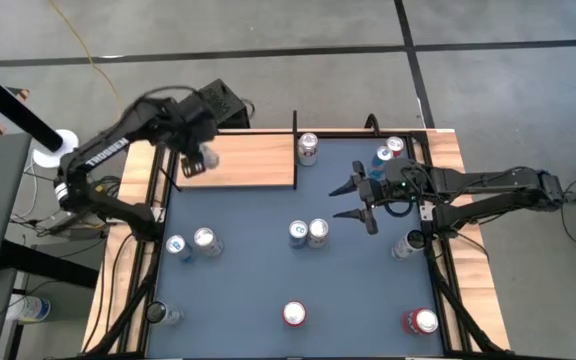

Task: Place canned beverage on shelf
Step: Put the top left white pink soda can on the shelf

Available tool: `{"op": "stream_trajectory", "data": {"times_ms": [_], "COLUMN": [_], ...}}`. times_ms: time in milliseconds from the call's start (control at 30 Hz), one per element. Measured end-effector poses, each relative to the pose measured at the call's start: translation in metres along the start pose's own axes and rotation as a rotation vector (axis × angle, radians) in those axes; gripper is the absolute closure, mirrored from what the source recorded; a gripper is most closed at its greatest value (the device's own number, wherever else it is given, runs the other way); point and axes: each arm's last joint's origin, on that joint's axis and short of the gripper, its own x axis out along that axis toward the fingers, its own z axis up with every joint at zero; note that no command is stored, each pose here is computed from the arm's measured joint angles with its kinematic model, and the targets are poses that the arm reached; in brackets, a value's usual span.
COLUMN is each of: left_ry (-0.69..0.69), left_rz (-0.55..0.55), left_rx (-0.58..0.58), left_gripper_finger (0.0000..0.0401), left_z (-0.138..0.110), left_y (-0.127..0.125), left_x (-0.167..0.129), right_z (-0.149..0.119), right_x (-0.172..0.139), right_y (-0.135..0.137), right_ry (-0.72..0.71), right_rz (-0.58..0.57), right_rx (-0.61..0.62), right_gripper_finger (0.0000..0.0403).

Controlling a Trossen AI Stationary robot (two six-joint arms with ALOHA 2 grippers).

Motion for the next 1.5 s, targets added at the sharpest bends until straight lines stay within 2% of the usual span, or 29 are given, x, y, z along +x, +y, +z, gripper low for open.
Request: {"op": "stream_trajectory", "data": {"times_ms": [233,400,633,1067,1167,1300,1500], "left_ry": [0.176,0.207,0.247,0.203,0.214,0.232,0.221], "left_rz": [-0.027,-0.065,-0.082,-0.124,-0.132,-0.116,-0.116], "left_rx": [-0.059,-0.108,-0.231,-0.336,-0.299,-0.192,-0.181], "left_gripper_finger": [0.0164,0.0164,0.0164,0.0164,0.0164,0.0164,0.0164], "left_z": [0.015,0.033,0.032,0.016,0.019,0.022,0.024], "left_y": [0.049,0.082,0.119,0.141,0.142,0.140,0.139], "left_x": [0.035,0.064,0.086,0.097,0.104,0.107,0.106], "right_z": [-0.001,-0.002,-0.003,-0.004,-0.004,-0.005,-0.006], "right_x": [-0.001,-0.002,-0.001,-0.002,-0.001,-0.002,-0.002], "right_y": [-0.008,-0.010,-0.009,-0.009,-0.009,-0.009,-0.008], "right_ry": [0.002,0.003,0.021,0.032,0.032,0.039,0.053], "right_rz": [-0.038,-0.044,-0.039,-0.037,-0.036,-0.035,-0.031], "right_rx": [0.012,0.013,-0.014,-0.026,-0.026,-0.025,-0.027], "right_gripper_finger": [0.0154,0.0154,0.0154,0.0154,0.0154,0.0154,0.0154]}}
